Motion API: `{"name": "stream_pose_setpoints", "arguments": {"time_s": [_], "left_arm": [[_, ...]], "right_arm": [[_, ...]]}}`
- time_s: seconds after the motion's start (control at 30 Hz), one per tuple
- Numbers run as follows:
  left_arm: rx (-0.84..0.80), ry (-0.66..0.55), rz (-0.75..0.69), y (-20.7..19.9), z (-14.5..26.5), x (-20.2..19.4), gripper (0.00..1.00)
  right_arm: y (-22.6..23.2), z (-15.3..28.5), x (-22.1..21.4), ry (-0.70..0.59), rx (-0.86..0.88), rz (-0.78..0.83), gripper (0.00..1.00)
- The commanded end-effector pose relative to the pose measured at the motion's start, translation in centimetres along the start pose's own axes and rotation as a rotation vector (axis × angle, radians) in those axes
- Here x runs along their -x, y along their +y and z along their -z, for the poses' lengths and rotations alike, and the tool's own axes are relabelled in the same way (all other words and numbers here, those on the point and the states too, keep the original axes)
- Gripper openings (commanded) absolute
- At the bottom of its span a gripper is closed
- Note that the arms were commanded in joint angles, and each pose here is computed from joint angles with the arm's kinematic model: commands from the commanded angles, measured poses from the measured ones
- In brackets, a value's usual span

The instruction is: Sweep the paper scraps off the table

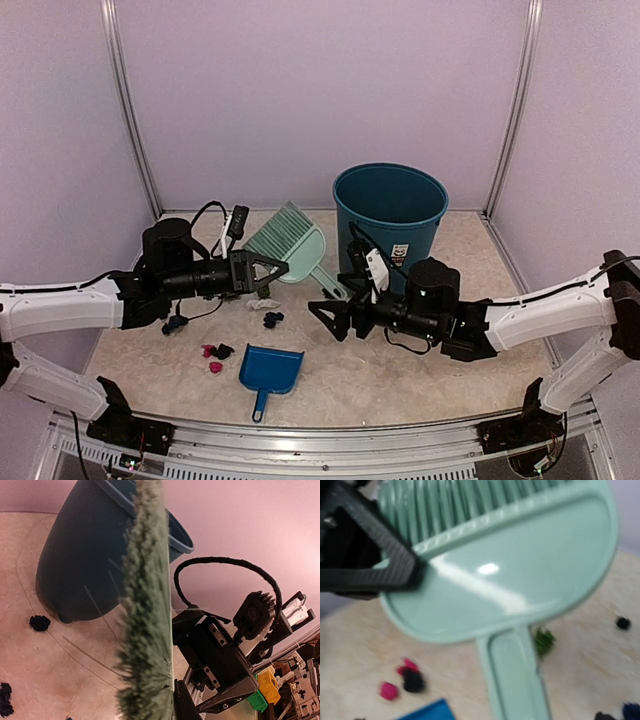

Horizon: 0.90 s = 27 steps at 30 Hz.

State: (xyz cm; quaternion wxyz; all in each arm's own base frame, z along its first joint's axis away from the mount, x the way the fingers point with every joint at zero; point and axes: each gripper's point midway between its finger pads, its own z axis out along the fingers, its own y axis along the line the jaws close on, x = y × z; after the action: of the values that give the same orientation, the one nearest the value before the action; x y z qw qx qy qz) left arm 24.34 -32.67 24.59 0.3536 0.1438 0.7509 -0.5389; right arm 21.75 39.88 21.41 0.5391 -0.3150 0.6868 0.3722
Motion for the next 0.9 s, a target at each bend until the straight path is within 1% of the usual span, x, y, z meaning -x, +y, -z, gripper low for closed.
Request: {"name": "stream_pose_setpoints", "arguments": {"time_s": [0.0, 0.17, 0.33, 0.47, 0.63, 0.77, 0.87], "left_arm": [[-0.166, -0.116, -0.163, -5.6, 2.1, 3.3, 0.00], [-0.314, -0.207, -0.255, -10.2, 4.0, 4.6, 0.00], [-0.422, -0.225, -0.343, -14.1, 4.4, 4.8, 0.00], [-0.492, -0.231, -0.385, -16.6, 4.7, 4.9, 0.00], [-0.528, -0.222, -0.397, -17.9, 4.4, 4.6, 0.00], [-0.497, -0.236, -0.391, -17.5, 4.0, 4.9, 0.00], [-0.460, -0.253, -0.386, -16.9, 3.7, 5.1, 0.00]], "right_arm": [[2.7, 2.2, 4.1, -0.129, 0.149, -0.060, 1.00], [3.9, 4.4, 6.9, -0.242, 0.242, -0.074, 0.99], [4.7, 7.2, 9.8, -0.392, 0.386, -0.123, 0.99], [5.5, 9.0, 11.8, -0.480, 0.487, -0.148, 0.99], [6.6, 10.3, 13.6, -0.541, 0.569, -0.157, 0.99], [8.0, 10.7, 14.4, -0.542, 0.660, -0.156, 0.93], [8.1, 11.0, 14.9, -0.557, 0.671, -0.159, 0.88]]}}
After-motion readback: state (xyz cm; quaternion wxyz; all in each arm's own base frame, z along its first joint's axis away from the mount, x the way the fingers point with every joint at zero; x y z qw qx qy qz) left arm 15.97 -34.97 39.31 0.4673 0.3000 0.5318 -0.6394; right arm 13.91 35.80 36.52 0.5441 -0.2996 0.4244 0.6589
